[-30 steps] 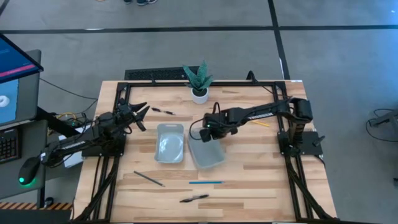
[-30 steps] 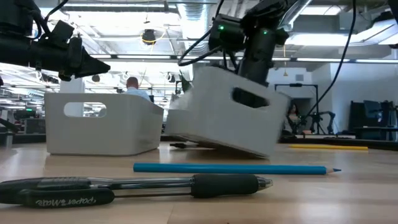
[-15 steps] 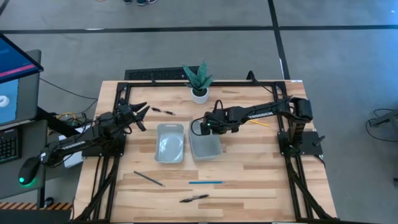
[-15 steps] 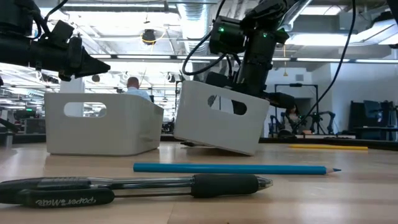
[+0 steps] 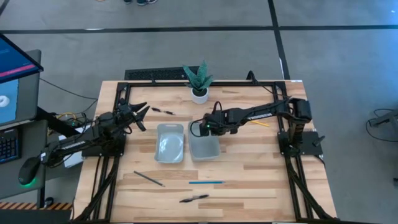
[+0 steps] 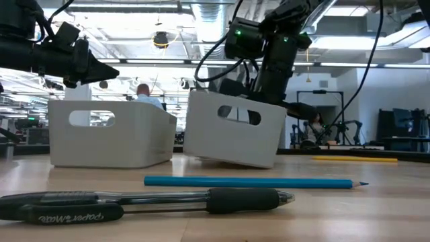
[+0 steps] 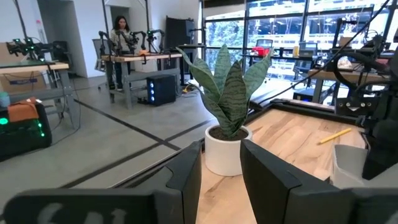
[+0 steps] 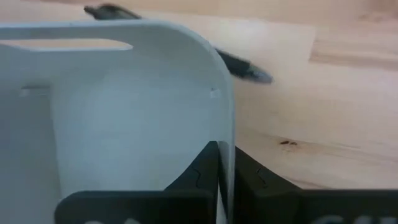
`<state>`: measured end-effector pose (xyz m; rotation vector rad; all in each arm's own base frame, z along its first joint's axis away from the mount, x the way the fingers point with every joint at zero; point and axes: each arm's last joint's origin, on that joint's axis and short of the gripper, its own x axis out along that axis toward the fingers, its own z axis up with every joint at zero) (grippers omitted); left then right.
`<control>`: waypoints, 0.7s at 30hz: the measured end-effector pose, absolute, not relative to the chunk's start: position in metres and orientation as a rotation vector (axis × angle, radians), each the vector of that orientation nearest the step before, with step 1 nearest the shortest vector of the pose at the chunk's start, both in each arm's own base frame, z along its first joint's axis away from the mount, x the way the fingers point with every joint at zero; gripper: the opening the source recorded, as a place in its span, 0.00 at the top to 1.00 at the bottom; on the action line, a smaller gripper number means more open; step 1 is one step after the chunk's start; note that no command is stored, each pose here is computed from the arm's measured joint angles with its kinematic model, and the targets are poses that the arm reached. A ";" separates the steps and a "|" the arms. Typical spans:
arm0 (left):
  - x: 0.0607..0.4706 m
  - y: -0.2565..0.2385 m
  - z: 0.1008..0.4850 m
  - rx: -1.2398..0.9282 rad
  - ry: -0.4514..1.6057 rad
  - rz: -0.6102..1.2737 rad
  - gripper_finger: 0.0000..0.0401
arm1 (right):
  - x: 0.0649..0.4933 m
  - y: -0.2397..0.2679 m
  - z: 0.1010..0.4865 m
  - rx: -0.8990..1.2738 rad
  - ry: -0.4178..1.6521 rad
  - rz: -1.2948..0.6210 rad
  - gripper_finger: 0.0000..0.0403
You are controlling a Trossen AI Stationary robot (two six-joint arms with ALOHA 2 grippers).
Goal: Sort pens & pencils
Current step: Move the bottom gray bin to the middle of the table
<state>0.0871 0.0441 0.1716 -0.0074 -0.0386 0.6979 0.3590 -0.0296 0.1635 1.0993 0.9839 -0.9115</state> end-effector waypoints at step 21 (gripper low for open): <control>0.087 0.044 0.172 -0.008 -0.039 0.698 0.74 | 0.360 -0.023 0.165 1.102 0.980 -0.896 0.89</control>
